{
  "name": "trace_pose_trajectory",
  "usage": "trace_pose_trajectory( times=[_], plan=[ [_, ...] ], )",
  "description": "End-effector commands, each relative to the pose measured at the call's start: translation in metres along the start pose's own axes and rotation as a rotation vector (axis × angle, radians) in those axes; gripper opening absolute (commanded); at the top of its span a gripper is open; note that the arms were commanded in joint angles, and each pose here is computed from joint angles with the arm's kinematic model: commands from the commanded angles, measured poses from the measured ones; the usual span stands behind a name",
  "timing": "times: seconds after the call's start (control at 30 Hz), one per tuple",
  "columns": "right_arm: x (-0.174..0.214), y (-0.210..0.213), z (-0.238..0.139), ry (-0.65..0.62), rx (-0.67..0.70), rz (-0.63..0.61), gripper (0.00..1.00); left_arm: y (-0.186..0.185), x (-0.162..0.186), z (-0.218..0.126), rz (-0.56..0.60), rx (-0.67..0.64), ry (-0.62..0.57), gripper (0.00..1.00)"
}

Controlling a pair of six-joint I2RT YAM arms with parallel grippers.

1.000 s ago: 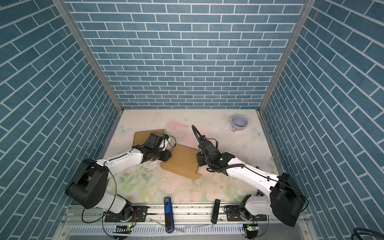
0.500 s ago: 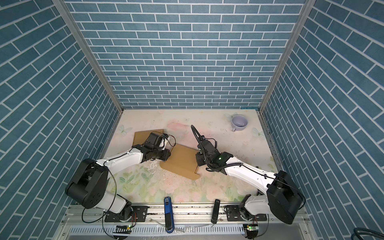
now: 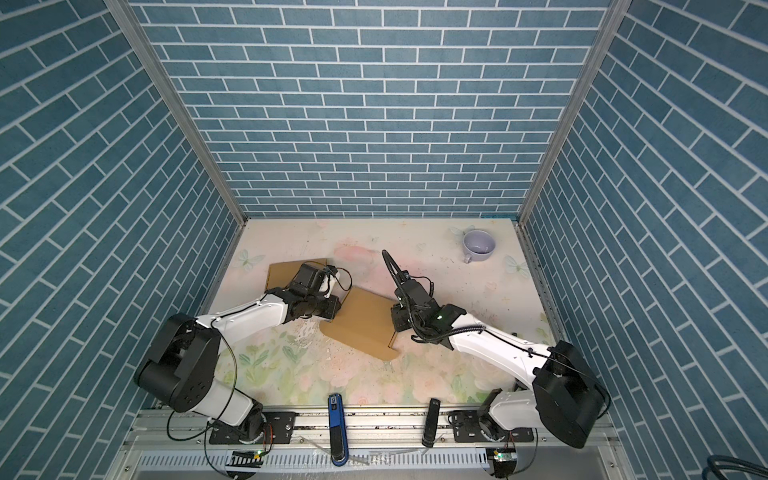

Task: Fold the paper box

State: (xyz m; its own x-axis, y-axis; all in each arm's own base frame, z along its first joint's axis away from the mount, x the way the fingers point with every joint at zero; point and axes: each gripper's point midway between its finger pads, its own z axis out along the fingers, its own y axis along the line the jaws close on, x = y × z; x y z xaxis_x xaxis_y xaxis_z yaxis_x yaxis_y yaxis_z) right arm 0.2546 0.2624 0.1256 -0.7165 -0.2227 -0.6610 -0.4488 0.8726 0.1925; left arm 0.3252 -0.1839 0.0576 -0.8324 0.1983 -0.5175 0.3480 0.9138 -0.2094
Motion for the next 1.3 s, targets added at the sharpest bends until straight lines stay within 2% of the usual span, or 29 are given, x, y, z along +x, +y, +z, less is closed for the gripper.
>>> trace_pose_trajectory(
  times=[0.0,0.4,0.5,0.6,0.7,0.8,1.0,1.27],
  plan=[
    [0.010,-0.006,0.005,0.022,0.013,0.007,0.29,0.007,0.011,0.008,-0.005,-0.020,0.045,0.24],
    [0.008,-0.010,-0.013,-0.012,0.017,0.040,0.31,0.007,0.017,0.014,-0.042,-0.006,0.053,0.14],
    [0.011,-0.010,-0.019,-0.003,0.010,0.063,0.36,0.011,0.018,0.014,-0.066,-0.012,0.049,0.11],
    [0.018,-0.012,-0.024,0.029,0.015,0.137,0.42,0.014,0.020,0.013,-0.085,-0.015,0.046,0.10],
    [0.031,-0.013,-0.025,0.063,0.005,0.284,0.52,0.015,0.022,0.012,-0.094,-0.020,0.046,0.09],
    [0.042,-0.008,-0.023,0.043,-0.041,0.400,0.61,0.015,0.025,0.012,-0.108,-0.019,0.042,0.08],
    [0.032,-0.009,-0.029,-0.042,-0.067,0.414,0.74,0.014,0.027,0.013,-0.106,-0.006,0.041,0.08],
    [-0.002,-0.002,-0.027,-0.154,-0.141,0.468,0.77,0.013,0.022,0.013,-0.102,-0.004,0.036,0.08]
  ],
)
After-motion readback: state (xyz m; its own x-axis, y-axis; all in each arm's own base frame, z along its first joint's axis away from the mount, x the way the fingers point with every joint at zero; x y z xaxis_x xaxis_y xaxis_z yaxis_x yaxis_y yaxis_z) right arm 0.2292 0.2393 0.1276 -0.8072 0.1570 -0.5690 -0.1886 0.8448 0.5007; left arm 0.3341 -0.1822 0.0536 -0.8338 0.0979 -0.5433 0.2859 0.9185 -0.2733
